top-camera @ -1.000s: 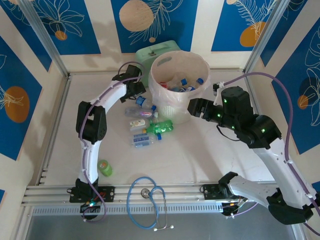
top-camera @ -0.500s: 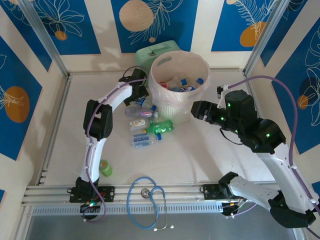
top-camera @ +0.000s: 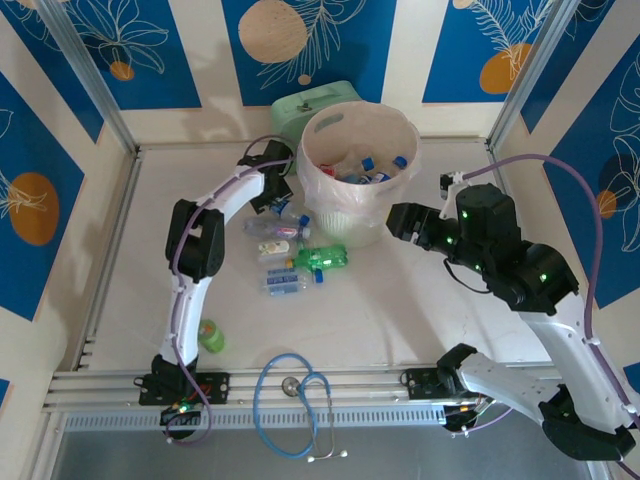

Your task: Put the plastic bottles in the bin

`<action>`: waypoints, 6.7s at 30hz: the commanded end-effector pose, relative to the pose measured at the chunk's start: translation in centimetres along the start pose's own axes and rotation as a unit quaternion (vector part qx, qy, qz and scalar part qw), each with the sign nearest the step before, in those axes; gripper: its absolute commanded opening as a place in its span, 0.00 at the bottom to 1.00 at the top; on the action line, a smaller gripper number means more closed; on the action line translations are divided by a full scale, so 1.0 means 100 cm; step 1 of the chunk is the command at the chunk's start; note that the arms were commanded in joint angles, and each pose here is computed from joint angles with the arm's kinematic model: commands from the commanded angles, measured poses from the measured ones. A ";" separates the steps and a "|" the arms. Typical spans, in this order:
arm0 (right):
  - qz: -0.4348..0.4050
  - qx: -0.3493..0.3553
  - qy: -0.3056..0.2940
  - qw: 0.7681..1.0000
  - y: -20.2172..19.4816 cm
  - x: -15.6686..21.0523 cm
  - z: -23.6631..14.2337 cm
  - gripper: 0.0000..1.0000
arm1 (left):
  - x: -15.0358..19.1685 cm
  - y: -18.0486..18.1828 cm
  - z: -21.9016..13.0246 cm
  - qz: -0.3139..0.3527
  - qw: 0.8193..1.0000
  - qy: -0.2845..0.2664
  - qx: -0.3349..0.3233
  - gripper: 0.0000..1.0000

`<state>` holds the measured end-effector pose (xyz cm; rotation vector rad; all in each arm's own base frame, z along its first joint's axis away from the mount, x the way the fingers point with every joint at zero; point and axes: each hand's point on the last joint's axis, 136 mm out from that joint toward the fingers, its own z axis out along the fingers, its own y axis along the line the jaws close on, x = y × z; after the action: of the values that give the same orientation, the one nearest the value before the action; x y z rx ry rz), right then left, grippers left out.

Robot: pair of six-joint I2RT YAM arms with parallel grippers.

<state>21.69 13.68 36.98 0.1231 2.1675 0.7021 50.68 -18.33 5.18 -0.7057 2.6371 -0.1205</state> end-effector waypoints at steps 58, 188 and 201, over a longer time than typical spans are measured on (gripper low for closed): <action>-0.021 -0.231 0.223 0.947 0.159 0.056 0.118 0.65 | 0.037 0.016 -0.349 -0.052 0.887 -0.011 0.459 0.57; -0.031 -0.104 0.077 0.991 0.077 -0.001 0.048 0.67 | -0.007 0.080 -0.087 -0.113 0.990 -0.016 0.080 0.62; -0.047 -0.160 0.145 0.975 0.112 0.035 0.076 0.68 | -0.021 0.076 -0.197 -0.102 0.971 -0.078 0.204 0.71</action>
<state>23.85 26.52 36.33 -0.2292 2.2937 1.0050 41.66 -11.64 24.04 -0.8023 2.2399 -0.6478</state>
